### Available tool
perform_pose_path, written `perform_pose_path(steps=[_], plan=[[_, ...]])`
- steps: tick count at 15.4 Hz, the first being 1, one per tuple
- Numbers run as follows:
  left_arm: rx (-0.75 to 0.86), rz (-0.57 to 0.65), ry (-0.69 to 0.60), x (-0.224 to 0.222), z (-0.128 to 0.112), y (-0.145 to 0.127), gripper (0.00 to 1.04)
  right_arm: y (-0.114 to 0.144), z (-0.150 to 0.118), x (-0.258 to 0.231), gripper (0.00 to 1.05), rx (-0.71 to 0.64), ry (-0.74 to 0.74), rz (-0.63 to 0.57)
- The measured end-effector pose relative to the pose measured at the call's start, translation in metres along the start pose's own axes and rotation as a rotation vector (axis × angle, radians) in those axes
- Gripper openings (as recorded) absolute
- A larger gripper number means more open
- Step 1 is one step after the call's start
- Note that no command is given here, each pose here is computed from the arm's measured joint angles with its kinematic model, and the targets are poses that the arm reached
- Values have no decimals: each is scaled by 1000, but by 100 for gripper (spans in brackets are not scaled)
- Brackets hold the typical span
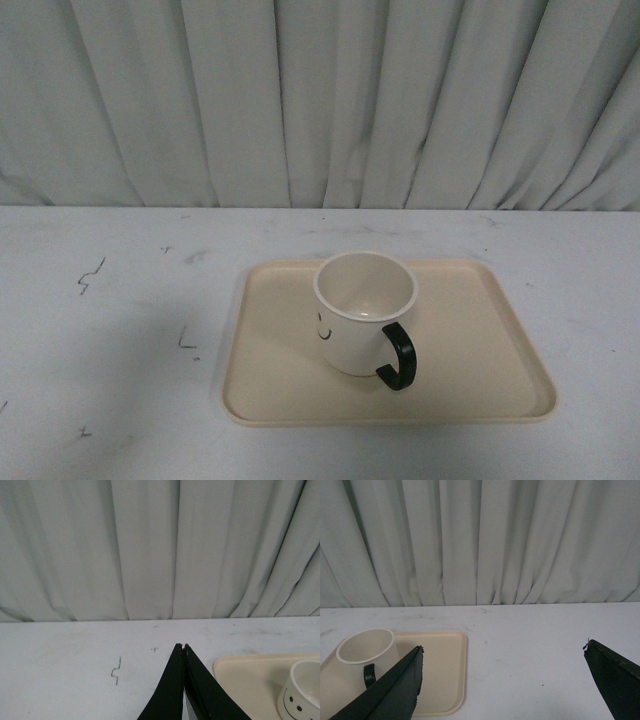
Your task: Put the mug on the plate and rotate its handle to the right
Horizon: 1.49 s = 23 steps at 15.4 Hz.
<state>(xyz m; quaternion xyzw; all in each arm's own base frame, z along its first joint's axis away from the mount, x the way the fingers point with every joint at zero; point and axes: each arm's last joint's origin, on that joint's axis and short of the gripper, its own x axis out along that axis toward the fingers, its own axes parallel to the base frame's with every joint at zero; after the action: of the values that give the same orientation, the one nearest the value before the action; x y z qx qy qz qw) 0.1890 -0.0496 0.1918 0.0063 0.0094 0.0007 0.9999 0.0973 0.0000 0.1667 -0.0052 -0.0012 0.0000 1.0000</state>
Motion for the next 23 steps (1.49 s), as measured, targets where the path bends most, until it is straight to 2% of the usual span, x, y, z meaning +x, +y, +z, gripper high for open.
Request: perform_pose_path(steps=[1, 4, 10, 11, 14, 23], plan=[[-3, 1, 4, -7, -4, 8, 2, 0, 0, 0, 98, 0, 0, 0], [-8, 3, -11, -25, -10, 24, 2, 0, 0, 0, 98, 0, 0, 0], [-10, -17, -37, -49, -24, 42, 2, 0, 0, 0, 98, 0, 0, 0], [-9, 8, 9, -50, -30, 50, 2, 0, 0, 0, 98, 0, -1, 0], [-12, -4, -29, -59, -25, 49, 2, 0, 0, 0, 98, 0, 0, 0], [-12, -3, -29, -76, -24, 49, 2, 0, 0, 0, 98, 0, 0, 0]])
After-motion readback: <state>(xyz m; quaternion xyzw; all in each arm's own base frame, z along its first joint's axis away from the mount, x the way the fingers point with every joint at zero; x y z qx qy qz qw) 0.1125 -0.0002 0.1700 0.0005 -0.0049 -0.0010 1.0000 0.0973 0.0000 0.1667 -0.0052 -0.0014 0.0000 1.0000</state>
